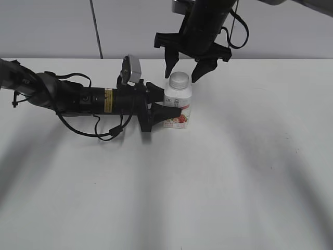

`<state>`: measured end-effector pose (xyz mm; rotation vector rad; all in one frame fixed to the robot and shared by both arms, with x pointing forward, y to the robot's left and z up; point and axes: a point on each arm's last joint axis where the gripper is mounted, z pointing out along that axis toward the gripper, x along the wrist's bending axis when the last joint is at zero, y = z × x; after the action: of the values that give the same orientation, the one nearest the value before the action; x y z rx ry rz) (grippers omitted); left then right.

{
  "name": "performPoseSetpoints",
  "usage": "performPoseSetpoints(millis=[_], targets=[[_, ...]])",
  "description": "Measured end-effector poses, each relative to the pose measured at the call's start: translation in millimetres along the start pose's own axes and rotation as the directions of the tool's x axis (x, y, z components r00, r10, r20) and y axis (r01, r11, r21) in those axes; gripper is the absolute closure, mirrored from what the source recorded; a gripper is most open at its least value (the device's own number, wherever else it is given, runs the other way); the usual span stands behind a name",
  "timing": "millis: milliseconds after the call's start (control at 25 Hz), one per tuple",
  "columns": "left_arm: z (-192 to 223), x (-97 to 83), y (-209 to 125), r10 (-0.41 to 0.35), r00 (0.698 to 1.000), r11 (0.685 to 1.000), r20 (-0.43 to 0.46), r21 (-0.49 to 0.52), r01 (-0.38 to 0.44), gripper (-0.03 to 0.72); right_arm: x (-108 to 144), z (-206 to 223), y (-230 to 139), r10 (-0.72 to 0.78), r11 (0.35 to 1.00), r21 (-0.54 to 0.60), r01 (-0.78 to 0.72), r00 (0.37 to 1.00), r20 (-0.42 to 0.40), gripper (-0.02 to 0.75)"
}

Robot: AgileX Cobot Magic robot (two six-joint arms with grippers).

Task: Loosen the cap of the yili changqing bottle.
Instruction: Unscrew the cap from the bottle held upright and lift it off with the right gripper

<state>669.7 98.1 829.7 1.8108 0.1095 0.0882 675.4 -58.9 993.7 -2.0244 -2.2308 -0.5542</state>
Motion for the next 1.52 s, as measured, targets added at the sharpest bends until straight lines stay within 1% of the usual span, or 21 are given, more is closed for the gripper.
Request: performPoseSetpoints(millis=[240, 520, 720, 840, 1000, 1080, 1160, 1240, 1320, 1480, 1520], targets=[[0.0, 0.2, -0.2, 0.001, 1.000, 1.000, -0.002, 0.004, -0.001, 0.287, -0.4, 0.4, -1.8, 0.003, 1.000, 0.020, -0.003, 1.000, 0.004, 0.286], [0.1, 0.2, -0.2, 0.001, 1.000, 1.000, -0.002, 0.004, -0.001, 0.287, -0.6, 3.0, -2.8, 0.007, 0.999, 0.036, -0.007, 1.000, 0.002, 0.305], [0.4, 0.0, -0.2, 0.001, 1.000, 1.000, -0.002, 0.005, -0.001, 0.287, -0.6, 3.5, -2.9, -0.005, 0.999, 0.038, 0.005, 1.000, 0.000, 0.340], [0.4, 0.0, -0.2, 0.001, 1.000, 1.000, -0.002, 0.005, -0.001, 0.287, -0.5, 3.5, -2.9, -0.042, 0.998, 0.038, 0.042, 0.999, -0.002, 0.340], [0.4, 0.0, -0.2, 0.001, 1.000, 1.000, -0.002, 0.005, -0.001, 0.287, 0.0, 3.5, -3.1, -0.190, 0.981, 0.038, 0.191, 0.982, -0.014, 0.340], [0.4, 0.0, -0.2, 0.001, 1.000, 1.000, -0.002, 0.006, -0.001, 0.287, 0.4, 3.5, -3.3, -0.297, 0.954, 0.037, 0.298, 0.955, -0.023, 0.341], [0.4, -0.1, -0.3, 0.002, 1.000, 1.000, -0.001, 0.006, -0.002, 0.287, 0.5, 3.5, -3.5, -0.417, 0.908, 0.036, 0.418, 0.909, -0.030, 0.342], [0.4, -0.1, -0.3, 0.002, 1.000, 1.000, -0.001, 0.006, -0.002, 0.287, 0.7, 3.0, -3.5, -0.534, 0.844, 0.032, 0.535, 0.845, -0.034, 0.343], [0.4, -0.1, -0.4, 0.002, 1.000, 1.000, -0.001, 0.007, -0.002, 0.287, 0.7, 3.0, -3.7, -0.648, 0.760, 0.028, 0.649, 0.760, -0.040, 0.343], [0.4, -0.1, -0.4, 0.002, 1.000, 1.000, -0.001, 0.007, -0.002, 0.287, 0.8, 2.8, -3.5, -0.800, 0.598, 0.017, 0.801, 0.598, -0.045, 0.343], [0.4, -0.1, -0.4, 0.002, 1.000, 1.000, -0.001, 0.007, -0.002, 0.287, 0.8, 2.8, -3.5, -0.821, 0.569, 0.016, 0.822, 0.570, -0.046, 0.344]])
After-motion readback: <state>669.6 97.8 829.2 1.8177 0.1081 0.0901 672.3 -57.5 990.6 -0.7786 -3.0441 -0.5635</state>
